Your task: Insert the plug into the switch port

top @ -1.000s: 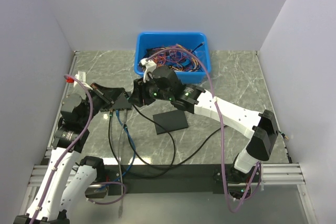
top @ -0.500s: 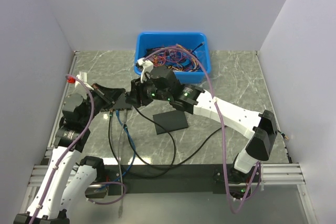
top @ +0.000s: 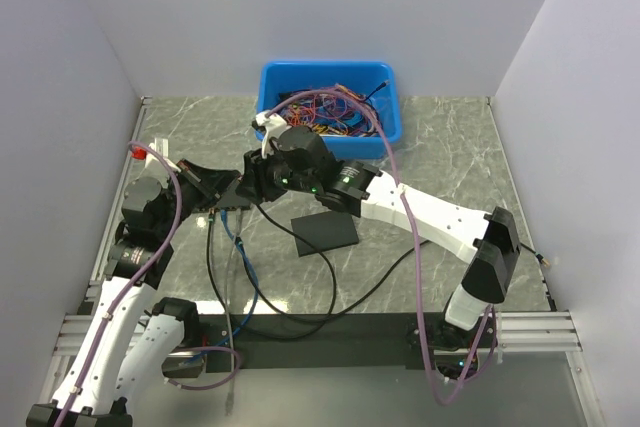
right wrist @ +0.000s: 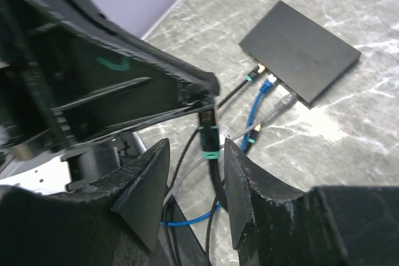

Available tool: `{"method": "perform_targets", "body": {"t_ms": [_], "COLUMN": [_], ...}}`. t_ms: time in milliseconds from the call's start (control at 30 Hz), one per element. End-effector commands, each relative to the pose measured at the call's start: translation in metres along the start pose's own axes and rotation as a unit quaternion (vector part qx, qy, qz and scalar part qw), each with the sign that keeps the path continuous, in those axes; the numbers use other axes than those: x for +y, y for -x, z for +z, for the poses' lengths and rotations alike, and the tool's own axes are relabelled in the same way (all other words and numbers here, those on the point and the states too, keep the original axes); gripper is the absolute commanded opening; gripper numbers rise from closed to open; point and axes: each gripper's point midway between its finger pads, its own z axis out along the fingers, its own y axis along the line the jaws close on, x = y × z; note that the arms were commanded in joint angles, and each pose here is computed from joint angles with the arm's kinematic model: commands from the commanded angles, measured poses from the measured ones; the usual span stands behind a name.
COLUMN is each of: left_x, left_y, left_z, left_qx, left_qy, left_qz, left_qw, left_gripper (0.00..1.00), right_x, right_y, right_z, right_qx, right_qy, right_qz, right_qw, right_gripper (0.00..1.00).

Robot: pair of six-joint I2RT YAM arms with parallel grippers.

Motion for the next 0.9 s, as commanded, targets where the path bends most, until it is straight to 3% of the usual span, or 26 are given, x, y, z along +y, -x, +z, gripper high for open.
{"method": "perform_targets", "body": {"t_ms": [0,367,700,867], "left_x": [-0.0141,-0.0086,-0.0056,-0.0049], "left_y": [0.0066,0.0043,0.0024,0.0023], "left_z": [-0.0039,-0.0028,-0.0014,-0.0012], "left_qx": [-0.011,-0.011,-0.01,-0.01], "left_qy": [-0.023,-0.018,-0.017,-0.016], "left_qz": [0.008,0.009,0.009,0.009], "left_qw": [1.0,1.0,1.0,1.0], "left_gripper": [0.01,0.01,0.01,0.0], "right_x": [0.0023,0.0001,0.0042,0.0054], "right_y": [0.0193,0.0184,0.0229,0.0213], "right_z": [-0.0009,0.0048,-0.0031,-0.0013], "right_qx": [-0.026,-0.028,-0.037,-0.035], "right_qy": [-0.01,-0.013,-0.004,0.001], "right_qz": [-0.011,-0.007,-0.005,-0.005], "right_qw": [1.0,1.0,0.999,0.999], "right_gripper": [0.47,0.39,0.43,0.34]}}
